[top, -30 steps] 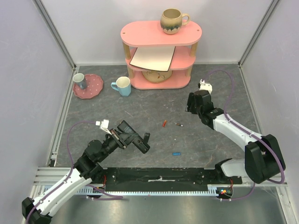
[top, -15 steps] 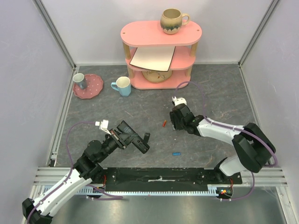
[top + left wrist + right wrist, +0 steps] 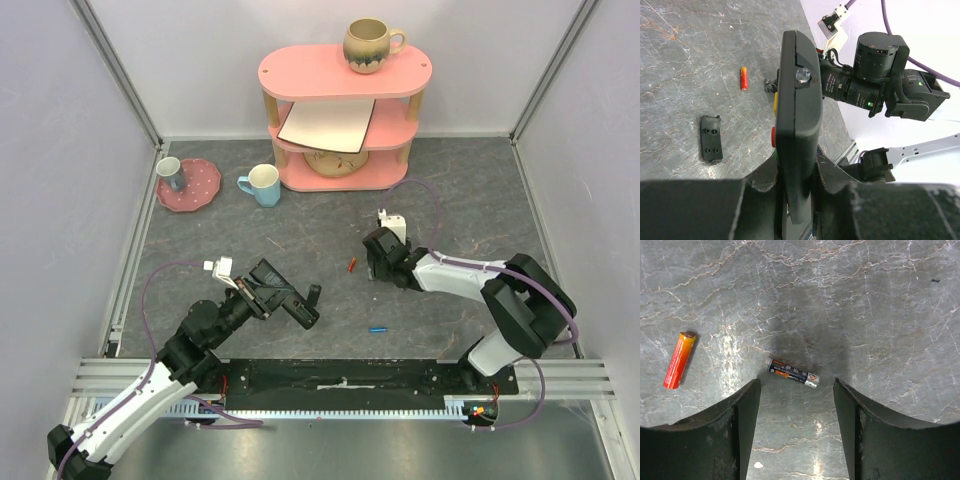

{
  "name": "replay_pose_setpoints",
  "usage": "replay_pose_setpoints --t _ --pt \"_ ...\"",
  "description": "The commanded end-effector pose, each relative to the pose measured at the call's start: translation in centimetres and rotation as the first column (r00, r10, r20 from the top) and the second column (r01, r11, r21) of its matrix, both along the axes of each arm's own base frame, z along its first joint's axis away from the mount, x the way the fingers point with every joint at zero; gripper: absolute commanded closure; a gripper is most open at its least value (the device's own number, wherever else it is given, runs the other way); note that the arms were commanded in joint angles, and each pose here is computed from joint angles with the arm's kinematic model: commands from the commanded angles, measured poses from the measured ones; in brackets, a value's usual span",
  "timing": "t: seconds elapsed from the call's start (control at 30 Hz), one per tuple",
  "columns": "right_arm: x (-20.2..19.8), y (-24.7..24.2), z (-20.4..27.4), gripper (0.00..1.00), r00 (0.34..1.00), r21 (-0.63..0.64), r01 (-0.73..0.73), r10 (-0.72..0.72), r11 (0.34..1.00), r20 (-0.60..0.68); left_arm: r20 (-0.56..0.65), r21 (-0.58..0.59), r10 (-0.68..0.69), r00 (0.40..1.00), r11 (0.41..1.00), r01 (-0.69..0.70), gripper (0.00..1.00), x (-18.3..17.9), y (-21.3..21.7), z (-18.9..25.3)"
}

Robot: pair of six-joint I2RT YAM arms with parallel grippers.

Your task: Load the batteries into the remote control

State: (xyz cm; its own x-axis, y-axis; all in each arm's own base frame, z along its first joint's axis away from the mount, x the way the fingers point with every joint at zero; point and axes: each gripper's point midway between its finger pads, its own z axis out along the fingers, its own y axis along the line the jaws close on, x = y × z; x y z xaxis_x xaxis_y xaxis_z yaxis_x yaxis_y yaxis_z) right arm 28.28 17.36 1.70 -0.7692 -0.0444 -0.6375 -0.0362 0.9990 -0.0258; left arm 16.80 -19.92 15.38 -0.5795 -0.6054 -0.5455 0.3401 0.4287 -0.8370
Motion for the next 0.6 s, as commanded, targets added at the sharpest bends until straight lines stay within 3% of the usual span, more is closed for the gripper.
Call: replay_pose_setpoints --t 0.0,0.23,0.57 --pt "0.4 0.4 -0.2 0.32 0.994 0.038 0.111 -0.111 0.993 0.004 -0.028 0.006 0.025 0.999 1.0 -0.025 0.98 0.3 0.2 -1.7" --pt "0.7 0.6 -0.6 0.33 0.979 0.036 0.204 -0.204 0.978 -0.001 -0.027 0.003 0.025 0.999 1.0 -0.025 0.98 0.3 0.2 -1.6" --pt "0.2 0.0 -2.1 0.42 0.966 -0.011 0.255 -0.255 0.967 -0.043 -0.022 -0.004 0.025 0.999 1.0 -0.025 0.98 0.3 0.2 -1.4"
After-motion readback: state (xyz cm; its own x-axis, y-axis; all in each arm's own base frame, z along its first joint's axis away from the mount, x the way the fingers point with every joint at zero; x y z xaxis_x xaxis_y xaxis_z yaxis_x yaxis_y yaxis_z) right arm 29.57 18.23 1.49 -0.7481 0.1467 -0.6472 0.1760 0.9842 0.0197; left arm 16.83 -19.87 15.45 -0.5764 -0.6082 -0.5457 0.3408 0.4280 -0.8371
